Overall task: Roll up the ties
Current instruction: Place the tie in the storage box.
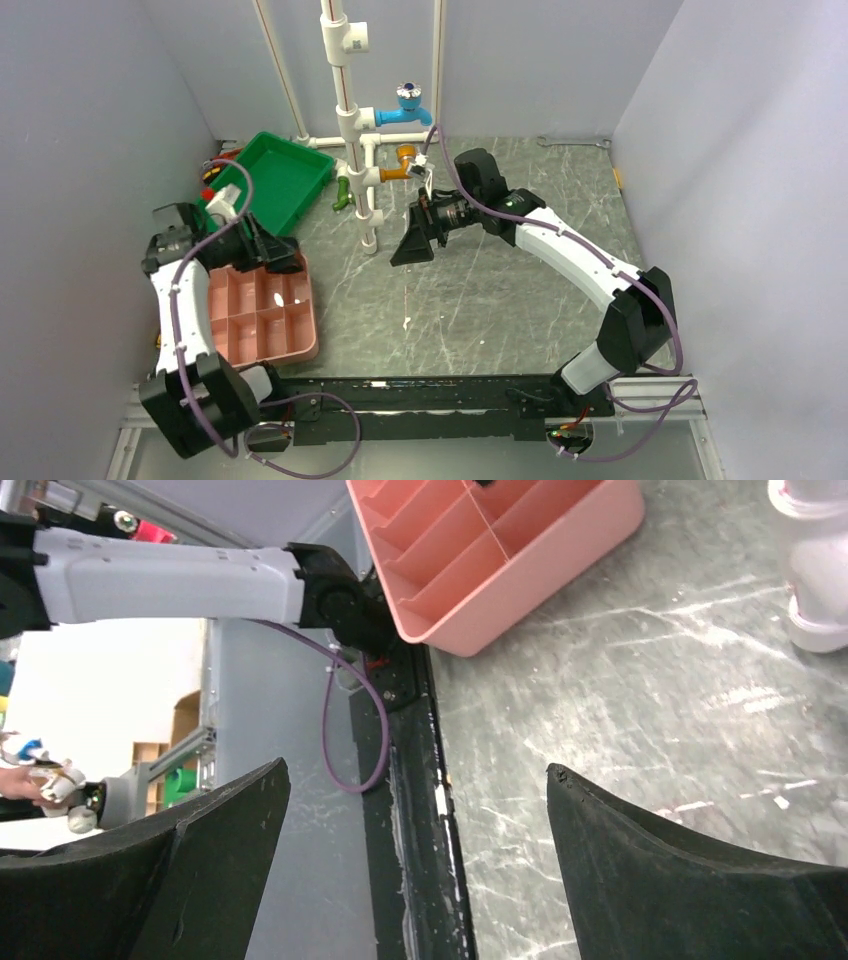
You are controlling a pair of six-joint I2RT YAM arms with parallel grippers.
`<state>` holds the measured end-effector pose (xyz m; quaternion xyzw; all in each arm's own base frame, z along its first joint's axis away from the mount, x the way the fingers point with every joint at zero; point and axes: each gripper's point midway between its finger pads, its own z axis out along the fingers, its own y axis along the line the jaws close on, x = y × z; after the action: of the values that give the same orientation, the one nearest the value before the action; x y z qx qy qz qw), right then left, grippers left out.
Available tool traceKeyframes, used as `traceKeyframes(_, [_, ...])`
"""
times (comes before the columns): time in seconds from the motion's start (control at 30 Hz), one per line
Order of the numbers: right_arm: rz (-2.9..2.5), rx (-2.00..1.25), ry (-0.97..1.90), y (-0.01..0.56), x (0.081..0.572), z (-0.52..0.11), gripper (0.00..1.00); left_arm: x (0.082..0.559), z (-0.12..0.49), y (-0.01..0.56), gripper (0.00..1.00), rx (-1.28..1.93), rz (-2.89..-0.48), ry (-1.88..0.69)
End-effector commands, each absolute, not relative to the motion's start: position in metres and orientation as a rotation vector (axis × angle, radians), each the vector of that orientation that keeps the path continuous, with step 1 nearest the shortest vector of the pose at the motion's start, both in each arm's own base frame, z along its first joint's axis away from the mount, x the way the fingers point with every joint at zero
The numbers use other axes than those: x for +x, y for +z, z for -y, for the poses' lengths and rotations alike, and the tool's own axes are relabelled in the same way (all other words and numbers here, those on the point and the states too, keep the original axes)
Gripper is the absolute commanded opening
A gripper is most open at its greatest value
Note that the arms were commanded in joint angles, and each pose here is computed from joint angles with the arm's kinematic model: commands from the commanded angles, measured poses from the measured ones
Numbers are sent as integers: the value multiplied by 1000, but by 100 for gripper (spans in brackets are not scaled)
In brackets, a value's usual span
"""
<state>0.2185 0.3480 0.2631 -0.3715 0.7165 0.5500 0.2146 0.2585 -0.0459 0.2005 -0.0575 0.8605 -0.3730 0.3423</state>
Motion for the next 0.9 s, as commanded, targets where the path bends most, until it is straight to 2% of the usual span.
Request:
traceKeyframes(0.0, [-1919, -1081, 1429, 281, 223, -334, 100, 237, -10, 175, 0, -256, -2409, -741])
traceKeyframes(0.17, [-1917, -1077, 1402, 284, 229, -323, 100, 239, -46, 179, 0, -185, -2518, -516])
traceKeyframes(0.47, [-1900, -1069, 1388, 288, 235, -308, 100, 208, -106, 154, 0, -47, -2757, -179])
traceKeyframes(0.87, [-1907, -1079, 1386, 292, 235, -299, 100, 182, -155, 142, 0, 813, -2852, 50])
